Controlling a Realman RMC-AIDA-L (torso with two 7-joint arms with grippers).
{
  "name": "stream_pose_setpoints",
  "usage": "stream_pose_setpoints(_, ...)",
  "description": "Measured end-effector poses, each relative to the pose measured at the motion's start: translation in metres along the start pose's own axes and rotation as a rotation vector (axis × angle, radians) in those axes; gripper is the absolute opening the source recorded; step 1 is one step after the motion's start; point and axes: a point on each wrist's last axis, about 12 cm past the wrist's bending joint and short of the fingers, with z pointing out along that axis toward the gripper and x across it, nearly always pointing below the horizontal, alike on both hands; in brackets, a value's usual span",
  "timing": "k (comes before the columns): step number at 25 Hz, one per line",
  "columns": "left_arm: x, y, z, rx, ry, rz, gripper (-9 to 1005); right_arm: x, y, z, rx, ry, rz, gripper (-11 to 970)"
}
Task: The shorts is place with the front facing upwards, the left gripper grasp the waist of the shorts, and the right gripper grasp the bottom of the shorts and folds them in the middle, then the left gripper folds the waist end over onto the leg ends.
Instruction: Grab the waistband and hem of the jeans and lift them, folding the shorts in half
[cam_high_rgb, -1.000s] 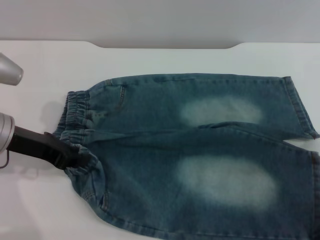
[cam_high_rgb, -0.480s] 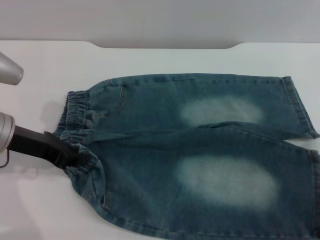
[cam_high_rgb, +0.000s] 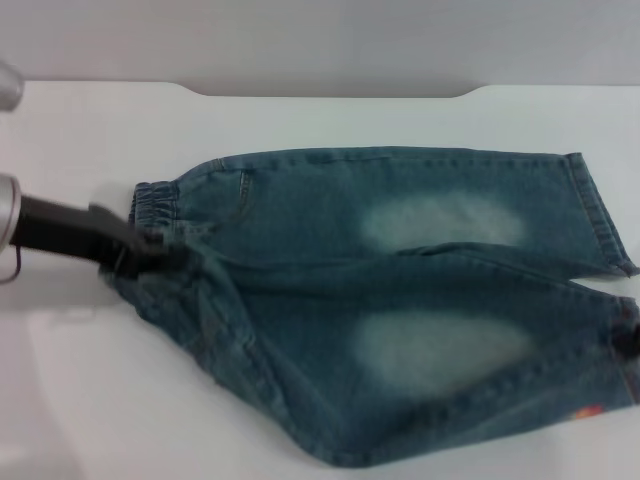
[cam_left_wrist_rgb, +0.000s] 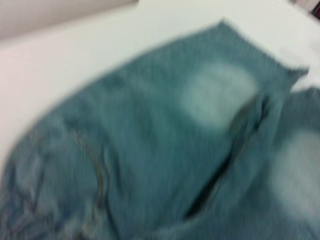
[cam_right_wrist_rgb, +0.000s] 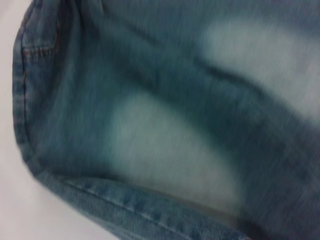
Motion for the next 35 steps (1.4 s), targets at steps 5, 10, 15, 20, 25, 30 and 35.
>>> stream_pose_setpoints(5, -0.022, -0.004, -0.013, -0.017, -0.097, 0.058, 61, -0.004, 0.001, -0.012, 0.048, -0.120, -0.013, 24)
stream_pose_setpoints(10, -0.036, -0.005, -0.033, -0.076, -0.190, 0.097, 61, 0.001, -0.007, -0.028, 0.122, -0.249, 0.023, 24)
stream_pose_setpoints(15, -0.042, -0.001, -0.045, -0.137, -0.289, 0.097, 61, 0.005, -0.010, -0.044, 0.172, -0.444, 0.025, 25)
stream_pose_setpoints(20, -0.042, 0.013, -0.053, -0.212, -0.531, 0.071, 61, 0.001, -0.014, -0.058, 0.218, -0.605, 0.010, 25)
stream_pose_setpoints(25, -0.046, 0.018, -0.047, -0.245, -0.531, 0.071, 62, -0.003, -0.012, -0.067, 0.234, -0.702, -0.011, 24)
stream_pose_setpoints(30, -0.047, 0.021, -0.040, -0.264, -0.522, 0.068, 62, -0.003, -0.015, -0.065, 0.226, -0.711, 0.002, 24)
stream_pose_setpoints(35, -0.047, 0.023, -0.039, -0.273, -0.522, 0.064, 62, -0.002, -0.021, -0.058, 0.230, -0.701, 0.025, 24)
